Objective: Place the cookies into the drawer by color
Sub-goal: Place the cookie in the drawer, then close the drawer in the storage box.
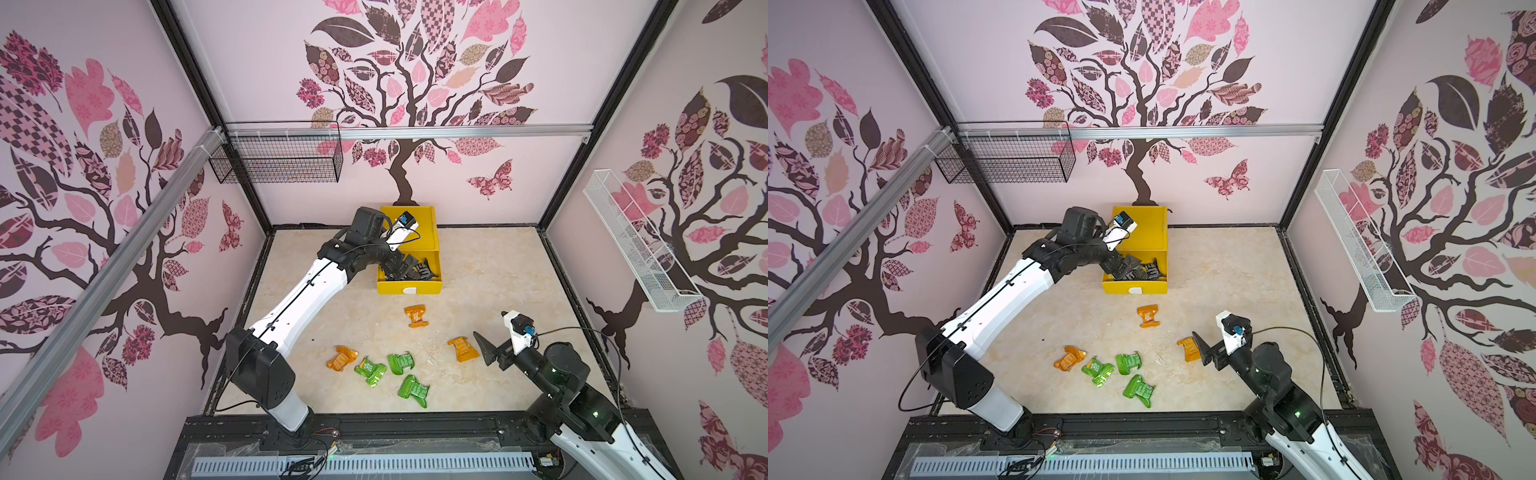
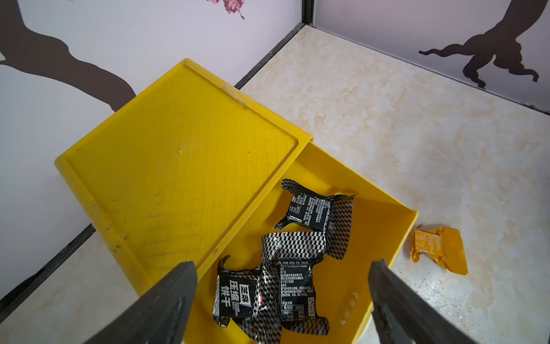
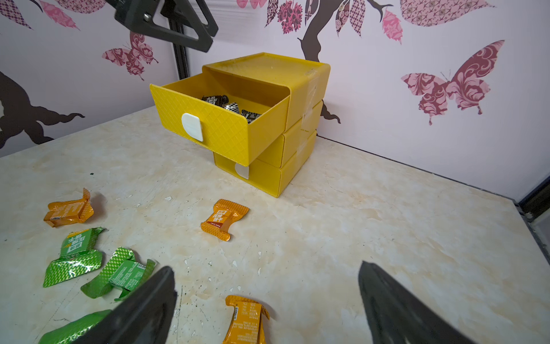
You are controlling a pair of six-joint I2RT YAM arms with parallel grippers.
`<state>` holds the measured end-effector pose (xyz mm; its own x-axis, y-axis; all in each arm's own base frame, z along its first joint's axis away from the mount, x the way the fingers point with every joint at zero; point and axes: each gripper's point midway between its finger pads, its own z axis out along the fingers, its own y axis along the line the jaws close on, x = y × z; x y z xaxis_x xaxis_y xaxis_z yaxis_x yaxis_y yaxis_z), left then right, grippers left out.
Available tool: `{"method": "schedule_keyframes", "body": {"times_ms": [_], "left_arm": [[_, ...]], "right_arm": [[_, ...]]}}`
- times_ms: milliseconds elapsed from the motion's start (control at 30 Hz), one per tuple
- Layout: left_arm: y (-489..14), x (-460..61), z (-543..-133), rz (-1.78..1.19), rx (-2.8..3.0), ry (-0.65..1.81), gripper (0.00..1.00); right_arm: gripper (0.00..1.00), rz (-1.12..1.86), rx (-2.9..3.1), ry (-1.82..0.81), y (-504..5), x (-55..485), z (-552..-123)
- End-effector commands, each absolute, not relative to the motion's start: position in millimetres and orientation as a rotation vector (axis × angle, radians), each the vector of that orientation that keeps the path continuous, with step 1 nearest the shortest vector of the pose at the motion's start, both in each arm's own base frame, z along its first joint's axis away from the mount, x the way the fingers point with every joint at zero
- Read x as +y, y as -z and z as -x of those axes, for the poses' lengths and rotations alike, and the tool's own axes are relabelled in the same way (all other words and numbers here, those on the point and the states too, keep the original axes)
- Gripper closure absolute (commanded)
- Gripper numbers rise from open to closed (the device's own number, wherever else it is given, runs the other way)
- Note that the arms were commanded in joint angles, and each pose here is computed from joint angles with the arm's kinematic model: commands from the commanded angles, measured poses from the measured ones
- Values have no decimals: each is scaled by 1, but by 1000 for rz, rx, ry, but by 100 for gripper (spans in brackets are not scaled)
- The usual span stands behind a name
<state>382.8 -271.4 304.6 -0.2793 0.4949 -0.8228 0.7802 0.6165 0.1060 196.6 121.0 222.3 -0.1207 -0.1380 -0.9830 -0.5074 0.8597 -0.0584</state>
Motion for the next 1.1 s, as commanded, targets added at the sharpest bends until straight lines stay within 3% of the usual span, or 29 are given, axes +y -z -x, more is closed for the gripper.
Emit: {"method": "schedule_keyframes", "body": {"times_ms": [0, 233, 500, 1067], "left_arm": [[-338, -263, -368, -953, 1878, 412, 3], [-350, -238, -344, -897, 1892, 374, 3], [-330, -214, -300, -938, 1932, 459, 3], [-310, -173, -297, -716, 1979, 618, 3]], "right_arm": [[1, 503, 1691, -306, -239, 120, -202], [5, 416, 1811, -353, -263, 135, -229], [7, 360, 1936, -497, -260, 178, -264], [16, 259, 2047, -503, -237, 218, -326]]}}
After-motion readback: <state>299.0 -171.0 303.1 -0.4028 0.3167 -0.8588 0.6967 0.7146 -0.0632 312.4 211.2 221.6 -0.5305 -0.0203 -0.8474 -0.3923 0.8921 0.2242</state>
